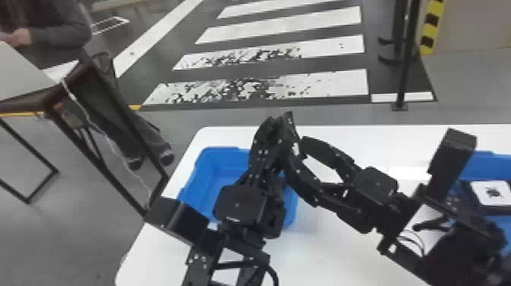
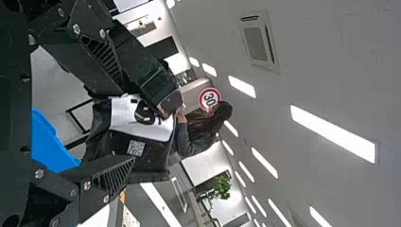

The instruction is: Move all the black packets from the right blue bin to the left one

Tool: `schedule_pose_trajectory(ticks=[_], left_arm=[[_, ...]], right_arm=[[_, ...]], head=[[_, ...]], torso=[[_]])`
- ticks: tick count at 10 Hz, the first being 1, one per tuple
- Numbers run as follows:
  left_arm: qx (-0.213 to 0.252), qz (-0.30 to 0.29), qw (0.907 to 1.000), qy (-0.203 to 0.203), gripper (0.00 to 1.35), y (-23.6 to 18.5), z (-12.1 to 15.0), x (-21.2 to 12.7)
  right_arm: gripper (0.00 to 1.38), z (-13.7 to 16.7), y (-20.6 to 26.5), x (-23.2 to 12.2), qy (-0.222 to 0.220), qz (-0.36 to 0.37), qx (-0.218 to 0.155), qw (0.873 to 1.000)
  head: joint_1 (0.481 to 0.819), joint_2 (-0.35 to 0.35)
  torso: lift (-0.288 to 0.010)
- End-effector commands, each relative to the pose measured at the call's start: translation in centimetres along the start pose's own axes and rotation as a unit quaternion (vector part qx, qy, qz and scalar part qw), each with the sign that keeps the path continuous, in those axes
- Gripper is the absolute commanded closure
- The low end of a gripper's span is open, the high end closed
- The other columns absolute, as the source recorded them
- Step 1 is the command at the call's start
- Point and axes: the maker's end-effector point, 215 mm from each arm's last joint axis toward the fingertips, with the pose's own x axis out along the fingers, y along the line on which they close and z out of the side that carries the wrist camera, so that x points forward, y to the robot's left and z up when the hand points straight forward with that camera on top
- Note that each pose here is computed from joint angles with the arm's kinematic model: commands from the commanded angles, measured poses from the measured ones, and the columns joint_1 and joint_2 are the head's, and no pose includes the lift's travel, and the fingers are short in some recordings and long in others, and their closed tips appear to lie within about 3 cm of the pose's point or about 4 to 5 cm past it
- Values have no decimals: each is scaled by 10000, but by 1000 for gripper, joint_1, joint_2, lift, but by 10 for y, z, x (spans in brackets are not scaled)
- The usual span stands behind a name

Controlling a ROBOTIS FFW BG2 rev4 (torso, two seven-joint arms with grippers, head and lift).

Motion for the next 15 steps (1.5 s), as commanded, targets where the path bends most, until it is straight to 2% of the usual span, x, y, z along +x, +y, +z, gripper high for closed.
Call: schedule_pose_trajectory(ticks=[1, 5, 6, 7, 8, 9, 10, 11, 12, 13, 14, 15], left_arm=[[43, 37, 10000, -34, 1211, 4, 3, 0], [182, 175, 9997, -52, 1210, 17, 3, 2], [449, 316, 9985, 21, 1210, 32, -9, 3], [773, 498, 9956, 186, 1210, 55, -33, 7], [1352, 644, 9880, 381, 1210, 83, -58, 14], [1928, 781, 9766, 548, 1211, 114, -84, 23], [2425, 940, 9632, 682, 1210, 146, -98, 27], [2592, 1111, 9561, 794, 1208, 166, -105, 24], [2320, 1310, 9584, 1022, 973, 180, -118, 16], [2078, 1303, 9621, 1196, 406, 182, -130, 9], [2062, 1158, 9663, 1016, 21, 174, -120, 11], [1863, 979, 9757, 613, 85, 153, -101, 13]], right_arm=[[-2, 2, -4, -2, -91, -33, 102, 9999], [30, 9, -14, -10, -296, -155, 225, 9992], [44, 16, -18, -14, -423, -215, 248, 9986], [48, 20, -24, -17, -488, -285, 261, 9981], [53, 28, -31, -22, -565, -362, 231, 9975], [64, 36, -34, -27, -650, -422, 208, 9968], [67, 39, -36, -29, -675, -444, 193, 9965], [79, 38, -39, -32, -683, -486, 202, 9963], [81, 42, -45, -37, -732, -571, 191, 9955], [76, 56, -59, -53, -779, -817, -108, 9935], [79, 71, -79, -73, -734, -1158, -423, 9897], [81, 85, -100, -92, -771, -1459, -629, 9843]], head=[[682, 340], [675, 338], [674, 337], [674, 335], [675, 335], [681, 335], [684, 337], [685, 347], [685, 350], [690, 350], [695, 350], [695, 331]], torso=[[-140], [-140], [-140], [-140], [-140], [-140], [-140], [-140], [-140], [-140], [-140], [-140]])
